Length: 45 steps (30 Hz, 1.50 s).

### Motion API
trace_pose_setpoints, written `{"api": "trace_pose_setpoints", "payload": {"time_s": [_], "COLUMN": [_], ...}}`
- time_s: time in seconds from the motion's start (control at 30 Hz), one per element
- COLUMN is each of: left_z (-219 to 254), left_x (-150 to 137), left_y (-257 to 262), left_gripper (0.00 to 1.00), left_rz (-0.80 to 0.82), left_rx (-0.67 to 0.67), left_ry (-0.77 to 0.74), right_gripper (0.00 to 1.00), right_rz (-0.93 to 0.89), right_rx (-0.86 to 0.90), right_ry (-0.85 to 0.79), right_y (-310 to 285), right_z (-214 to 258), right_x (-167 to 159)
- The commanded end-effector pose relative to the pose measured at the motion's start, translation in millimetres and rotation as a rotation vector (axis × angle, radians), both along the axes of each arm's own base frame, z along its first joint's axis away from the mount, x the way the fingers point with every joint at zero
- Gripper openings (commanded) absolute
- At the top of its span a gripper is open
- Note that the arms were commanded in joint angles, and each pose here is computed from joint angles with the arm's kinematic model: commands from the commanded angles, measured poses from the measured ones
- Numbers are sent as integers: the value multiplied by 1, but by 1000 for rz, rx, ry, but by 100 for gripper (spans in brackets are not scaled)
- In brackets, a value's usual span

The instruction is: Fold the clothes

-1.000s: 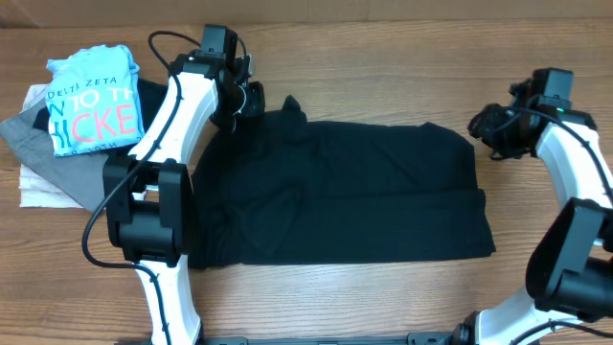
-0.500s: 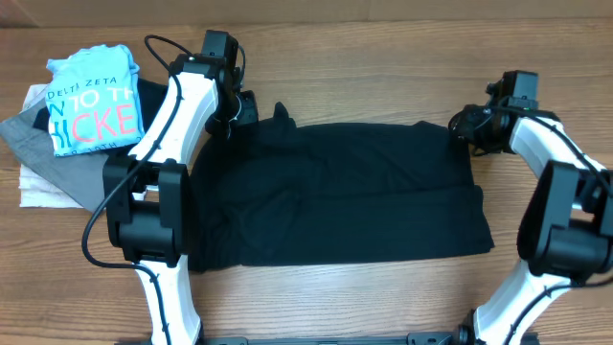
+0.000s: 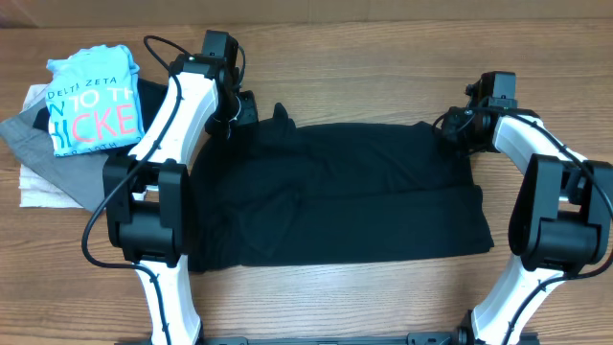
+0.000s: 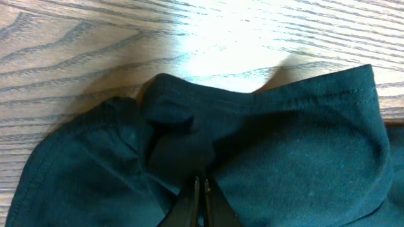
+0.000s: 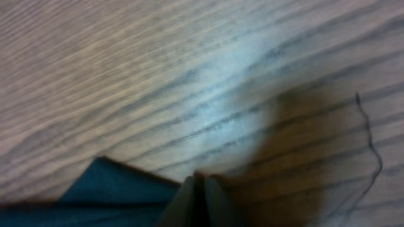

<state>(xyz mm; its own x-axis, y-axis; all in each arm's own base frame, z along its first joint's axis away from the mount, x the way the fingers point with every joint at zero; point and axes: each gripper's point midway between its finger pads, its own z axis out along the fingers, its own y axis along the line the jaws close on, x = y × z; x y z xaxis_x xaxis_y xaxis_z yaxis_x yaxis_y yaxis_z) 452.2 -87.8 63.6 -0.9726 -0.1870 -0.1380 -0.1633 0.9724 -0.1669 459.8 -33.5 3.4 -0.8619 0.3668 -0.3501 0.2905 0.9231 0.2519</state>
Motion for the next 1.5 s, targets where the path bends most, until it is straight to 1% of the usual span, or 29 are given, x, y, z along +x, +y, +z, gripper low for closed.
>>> {"api": "trace_pose_setpoints", "payload": {"time_s": [0.0,0.17,0.23,0.33,0.37,0.4,0.5,0.57,0.67,0.77,0.8,0.87,0.97,1.27,1.47], "left_z": [11,10,12,16,20,22,32,43,61,69,70,68,64,40,19], "left_x": [3,-2,-5,-11,-17,-21,-34,-43,-61,-78,-91,-103,-123,-156,-186], "left_y": [3,3,-1,-5,-4,-3,-2,-1,2,3,4,3,-1,-14,-2], "left_gripper": [4,4,4,4,4,4,4,4,4,4,4,4,4,4,4], "left_rz": [13,13,7,3,4,4,14,14,14,5,0,-15,-46,-108,-123], "left_rx": [19,21,-8,-32,-32,-31,-27,-26,-23,-13,-4,6,23,55,130], "left_ry": [-25,-3,5,23,41,49,79,90,112,152,199,249,323,433,536], "right_gripper": [4,4,4,4,4,4,4,4,4,4,4,4,4,4,4], "right_rz": [-48,-106,-117,-177,-217,-224,-237,-236,-233,-226,-220,-216,-213,-204,-199], "right_rx": [-21,-31,-52,-81,-105,-116,-129,-129,-133,-132,-131,-129,-136,-158,-194], "right_ry": [28,28,26,15,4,0,18,42,133,252,327,381,442,567,652], "right_y": [-12,-24,-28,-37,-43,-45,-46,-45,-42,-38,-36,-34,-33,-33,-36], "right_z": [-9,-1,11,36,58,68,91,98,96,88,86,84,84,86,84], "right_x": [-2,-3,-4,-4,-6,-8,-19,-28,-53,-81,-99,-112,-127,-157,-179]}}
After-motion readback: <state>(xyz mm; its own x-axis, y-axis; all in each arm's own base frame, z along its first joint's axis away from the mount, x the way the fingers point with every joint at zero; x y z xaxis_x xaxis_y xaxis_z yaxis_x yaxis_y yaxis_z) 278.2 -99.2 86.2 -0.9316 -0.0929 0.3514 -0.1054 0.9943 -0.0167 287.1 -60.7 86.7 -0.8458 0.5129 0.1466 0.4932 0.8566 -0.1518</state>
